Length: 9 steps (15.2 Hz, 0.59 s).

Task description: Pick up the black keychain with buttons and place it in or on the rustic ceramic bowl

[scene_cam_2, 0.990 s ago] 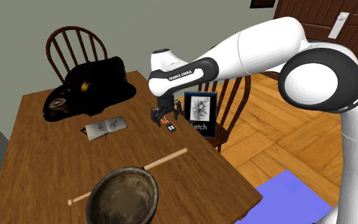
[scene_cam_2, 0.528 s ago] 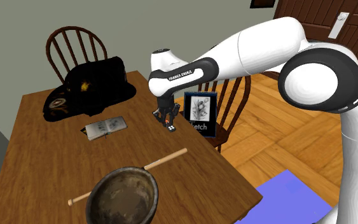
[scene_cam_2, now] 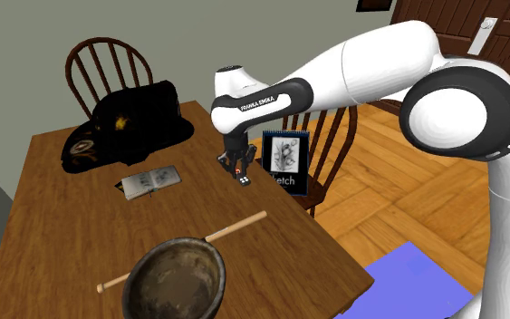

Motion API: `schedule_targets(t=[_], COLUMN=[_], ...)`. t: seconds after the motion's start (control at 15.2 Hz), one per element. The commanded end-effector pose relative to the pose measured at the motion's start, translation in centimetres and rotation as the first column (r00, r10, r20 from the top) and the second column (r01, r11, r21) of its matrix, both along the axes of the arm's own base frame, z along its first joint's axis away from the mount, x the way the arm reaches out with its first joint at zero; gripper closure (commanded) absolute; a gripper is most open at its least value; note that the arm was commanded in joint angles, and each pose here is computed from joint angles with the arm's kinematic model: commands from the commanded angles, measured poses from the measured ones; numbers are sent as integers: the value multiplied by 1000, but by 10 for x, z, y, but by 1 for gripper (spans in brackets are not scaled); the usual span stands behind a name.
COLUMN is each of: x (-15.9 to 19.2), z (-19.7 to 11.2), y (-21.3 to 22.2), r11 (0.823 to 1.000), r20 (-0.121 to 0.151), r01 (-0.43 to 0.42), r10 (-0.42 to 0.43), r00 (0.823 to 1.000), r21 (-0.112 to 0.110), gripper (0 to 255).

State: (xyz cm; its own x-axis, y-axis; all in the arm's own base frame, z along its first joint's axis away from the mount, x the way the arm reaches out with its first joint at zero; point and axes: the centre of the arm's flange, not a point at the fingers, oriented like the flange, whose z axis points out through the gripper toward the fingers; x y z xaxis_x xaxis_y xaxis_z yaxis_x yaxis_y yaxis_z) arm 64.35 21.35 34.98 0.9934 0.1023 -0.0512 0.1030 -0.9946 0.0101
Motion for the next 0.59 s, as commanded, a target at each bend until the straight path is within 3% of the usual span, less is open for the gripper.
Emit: schedule_targets(t=[0.0, 0.53], x=[1, 1], z=[11, 53], y=[0, 0], r11=[1000, 1000], r20=[0, 0], r01=[0, 0], r10=[0, 0], r00=[1000, 1000], r21=[0, 0], gripper=[255, 255])
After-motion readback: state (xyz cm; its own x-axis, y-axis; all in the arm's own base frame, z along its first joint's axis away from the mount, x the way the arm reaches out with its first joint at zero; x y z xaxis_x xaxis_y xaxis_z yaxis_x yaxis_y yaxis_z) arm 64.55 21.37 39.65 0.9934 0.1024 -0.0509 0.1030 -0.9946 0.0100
